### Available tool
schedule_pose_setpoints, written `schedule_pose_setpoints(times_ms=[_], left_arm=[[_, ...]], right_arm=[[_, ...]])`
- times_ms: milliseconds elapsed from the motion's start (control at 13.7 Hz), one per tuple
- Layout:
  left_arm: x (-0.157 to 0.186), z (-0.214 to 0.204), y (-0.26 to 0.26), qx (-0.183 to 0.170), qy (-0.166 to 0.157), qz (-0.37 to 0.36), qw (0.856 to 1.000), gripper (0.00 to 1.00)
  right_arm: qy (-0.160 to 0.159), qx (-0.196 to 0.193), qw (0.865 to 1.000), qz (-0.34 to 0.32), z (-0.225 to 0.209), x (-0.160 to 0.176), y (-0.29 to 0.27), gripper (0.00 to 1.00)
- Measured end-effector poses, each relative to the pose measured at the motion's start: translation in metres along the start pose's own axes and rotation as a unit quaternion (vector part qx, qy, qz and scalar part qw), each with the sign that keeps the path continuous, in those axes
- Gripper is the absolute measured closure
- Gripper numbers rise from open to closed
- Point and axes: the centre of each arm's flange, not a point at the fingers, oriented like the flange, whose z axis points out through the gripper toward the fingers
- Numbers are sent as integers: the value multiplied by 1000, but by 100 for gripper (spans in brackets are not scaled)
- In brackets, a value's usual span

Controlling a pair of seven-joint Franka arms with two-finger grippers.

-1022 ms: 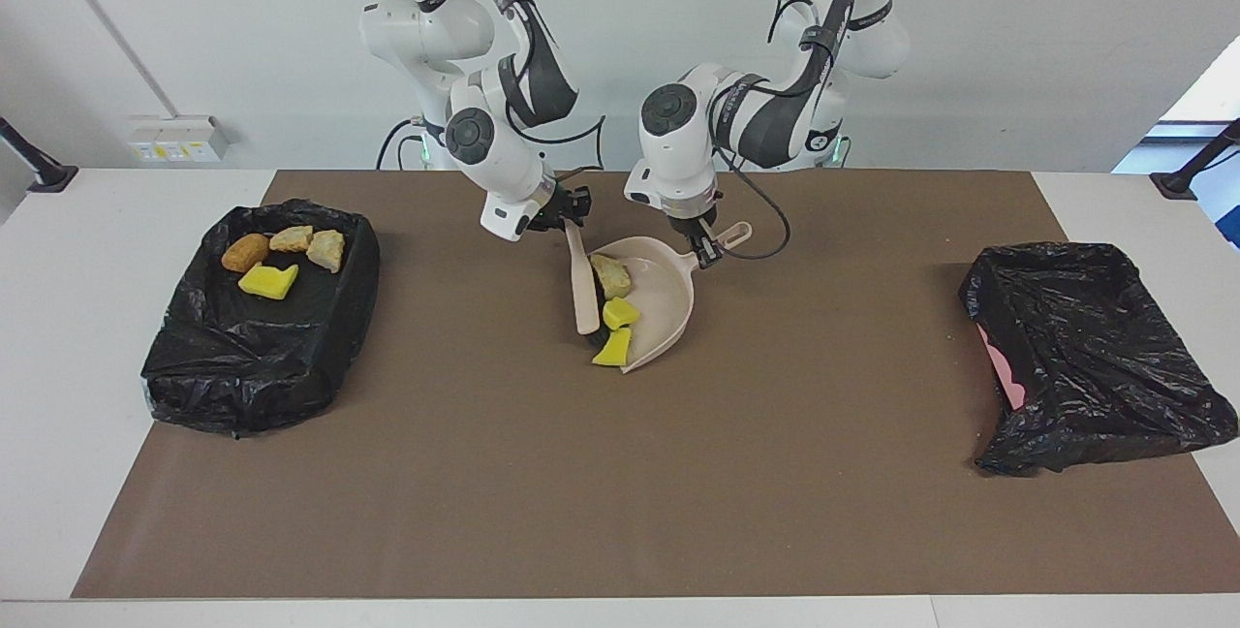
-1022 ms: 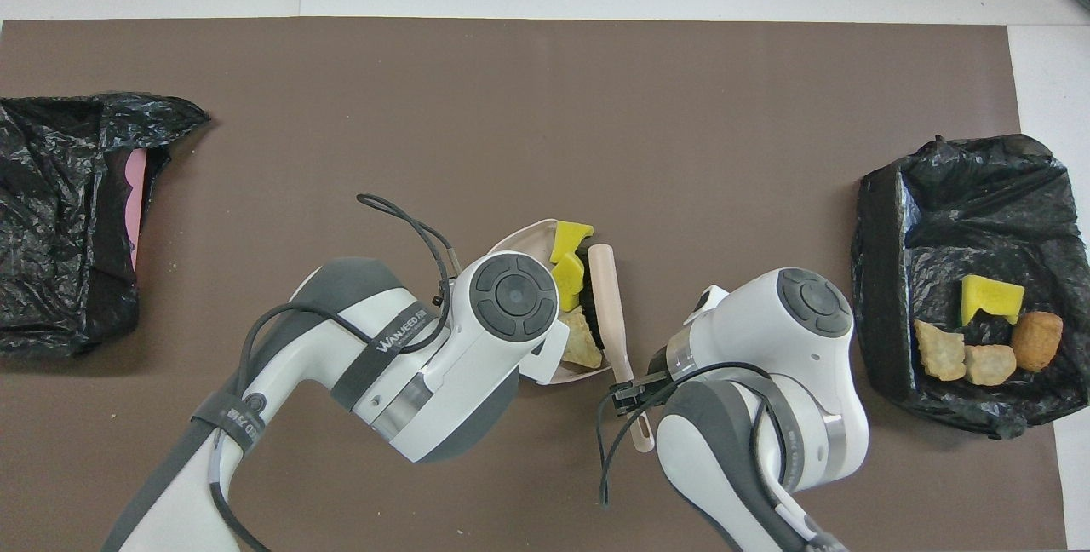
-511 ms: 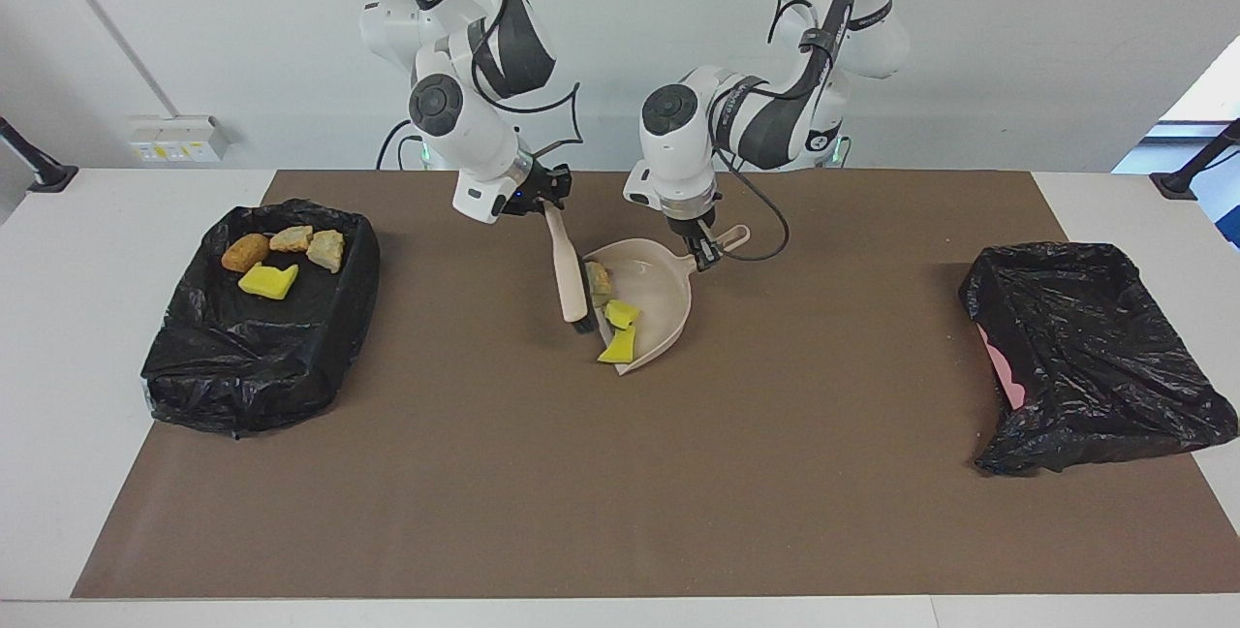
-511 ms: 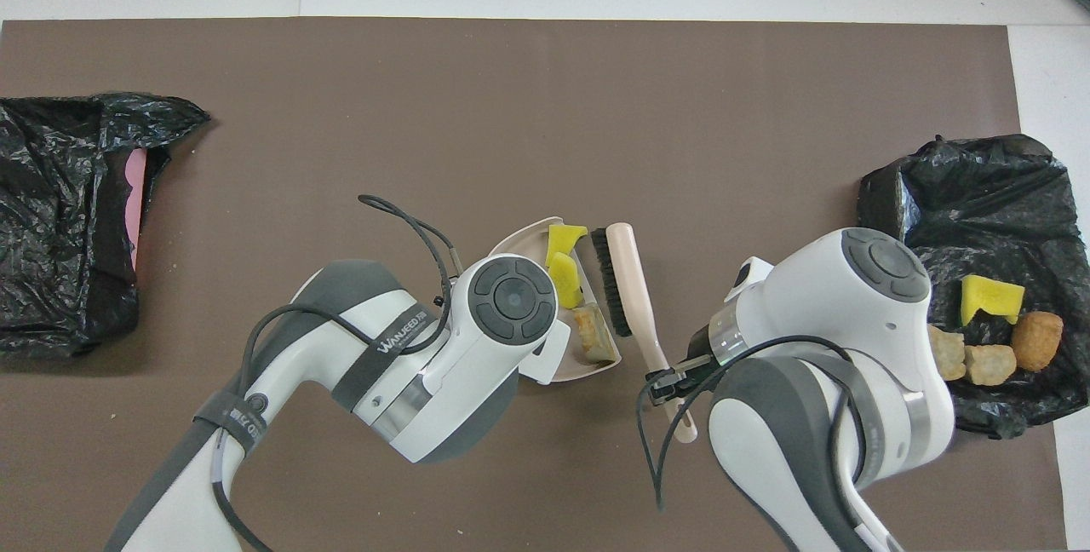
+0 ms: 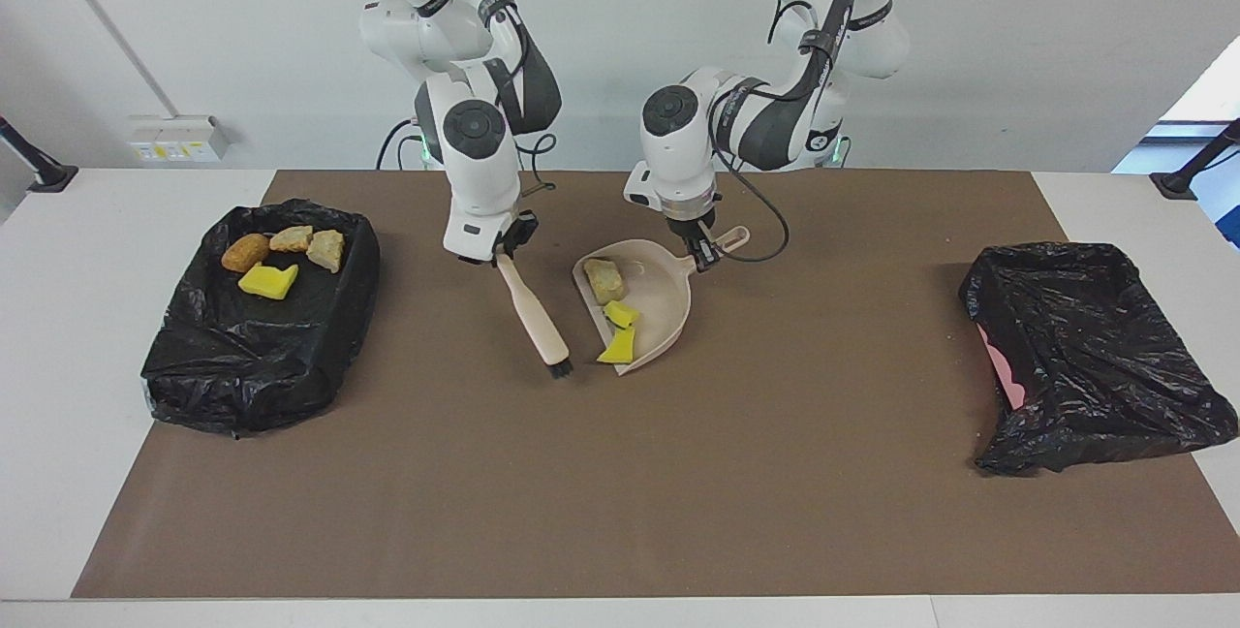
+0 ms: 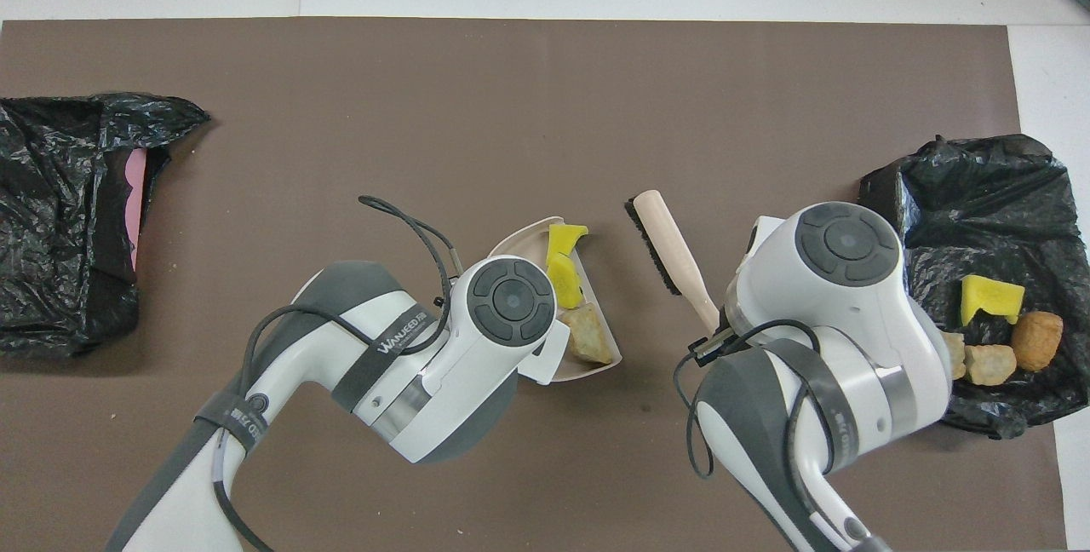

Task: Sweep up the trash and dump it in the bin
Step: 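Sweep the yellow sponge and rock into the dustpan with the right gripper's brush, then carry the dustpan toward the far bag while the right gripper lifts the brush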

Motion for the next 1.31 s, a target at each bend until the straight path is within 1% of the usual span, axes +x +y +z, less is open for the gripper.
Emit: schedule_pose_setpoints(times_ms=[73, 146, 292, 438, 511, 584, 803, 1022, 1168, 1241, 1314], left_arm=[[0, 0, 0, 0, 0, 0, 1000, 67], [0, 0, 0, 0, 0, 0, 1000, 67], [0, 0, 0, 0, 0, 0, 1000, 67], [0, 0, 0, 0, 0, 0, 1000, 67], [0, 0, 0, 0, 0, 0, 1000, 67], [0, 0, 0, 0, 0, 0, 1000, 67], [0, 0, -1, 1, 2, 0, 1000, 67], [0, -1, -2, 3, 5, 0, 1000, 67], [-1, -1, -5, 4, 7, 1, 1000, 67], [-2, -1, -8, 8, 6, 7, 1000, 67], [-5, -1, -13, 17, 3, 14, 1000, 67]], right_arm=[[-7, 5, 1000, -10, 12, 6, -9, 74], [-14, 22, 1000, -10, 21, 9, -18, 74], [-14, 90, 996, 16, 28, 8, -33, 74], [-20, 135, 990, 34, 28, 5, -41, 74], [-22, 149, 988, 39, 25, 4, -44, 74], [-19, 153, 987, 40, 20, 2, -47, 74], [-12, 145, 988, 55, -4, -9, -45, 74], [-15, 103, 989, 102, -42, -38, -28, 74], [-20, 84, 982, 170, -67, -59, -30, 74], [-26, 75, 976, 204, -75, -67, -37, 74], [-30, 66, 972, 223, -79, -74, -46, 74]])
